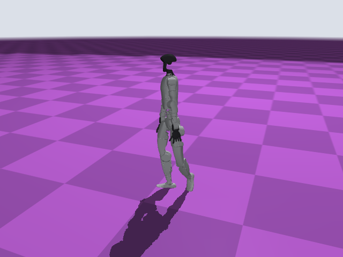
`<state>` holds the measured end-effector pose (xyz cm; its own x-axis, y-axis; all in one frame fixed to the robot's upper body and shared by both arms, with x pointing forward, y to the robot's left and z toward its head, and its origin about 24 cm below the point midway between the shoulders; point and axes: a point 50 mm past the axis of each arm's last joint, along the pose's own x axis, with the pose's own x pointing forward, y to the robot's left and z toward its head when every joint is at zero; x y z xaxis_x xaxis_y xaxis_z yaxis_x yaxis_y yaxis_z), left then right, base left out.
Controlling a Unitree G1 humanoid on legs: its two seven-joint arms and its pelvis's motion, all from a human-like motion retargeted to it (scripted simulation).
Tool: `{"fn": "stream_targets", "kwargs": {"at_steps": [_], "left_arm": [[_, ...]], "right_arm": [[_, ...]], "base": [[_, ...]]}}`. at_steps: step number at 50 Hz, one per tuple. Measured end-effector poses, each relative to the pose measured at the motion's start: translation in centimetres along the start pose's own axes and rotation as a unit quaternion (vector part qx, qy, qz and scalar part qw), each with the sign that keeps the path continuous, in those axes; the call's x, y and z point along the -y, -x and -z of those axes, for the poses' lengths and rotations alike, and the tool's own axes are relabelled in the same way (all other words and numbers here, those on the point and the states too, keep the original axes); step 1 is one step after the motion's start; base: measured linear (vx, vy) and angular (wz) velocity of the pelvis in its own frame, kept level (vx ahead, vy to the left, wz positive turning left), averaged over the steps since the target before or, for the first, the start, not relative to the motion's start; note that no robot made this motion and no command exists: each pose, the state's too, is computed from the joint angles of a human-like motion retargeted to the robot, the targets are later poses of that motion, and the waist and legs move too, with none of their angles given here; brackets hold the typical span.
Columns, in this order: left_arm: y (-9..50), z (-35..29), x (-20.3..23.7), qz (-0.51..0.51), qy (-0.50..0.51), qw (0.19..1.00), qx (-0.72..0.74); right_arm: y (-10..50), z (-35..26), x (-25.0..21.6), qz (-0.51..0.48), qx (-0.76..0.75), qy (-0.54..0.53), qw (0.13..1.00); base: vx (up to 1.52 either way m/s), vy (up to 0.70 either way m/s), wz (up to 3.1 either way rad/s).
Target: In place motions
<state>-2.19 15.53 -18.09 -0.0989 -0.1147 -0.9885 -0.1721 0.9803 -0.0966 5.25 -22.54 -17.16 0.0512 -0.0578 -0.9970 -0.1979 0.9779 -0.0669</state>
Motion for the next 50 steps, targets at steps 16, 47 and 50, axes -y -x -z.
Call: {"fn": "stream_targets", "kwargs": {"at_steps": [16, 47, 50], "left_arm": [[0.3, -3.4, -0.6, -0.006, 0.000, 0.998, 0.059], [0.4, -1.6, -1.9, -0.019, 0.014, 0.999, 0.027], [0.4, -1.3, -2.1, -0.022, 0.013, 0.999, 0.024]], "right_arm": [[0.0, -0.1, 0.3, 0.023, -0.015, 0.061, 0.998], [-0.4, 1.7, -3.2, -0.031, -0.022, 0.074, 0.997], [-0.4, 1.0, -3.3, -0.034, -0.012, 0.078, 0.996]], "base": [[-0.02, -0.05, -1.07], [0.23, -0.13, -0.40], [0.01, -0.02, -0.04]]}}
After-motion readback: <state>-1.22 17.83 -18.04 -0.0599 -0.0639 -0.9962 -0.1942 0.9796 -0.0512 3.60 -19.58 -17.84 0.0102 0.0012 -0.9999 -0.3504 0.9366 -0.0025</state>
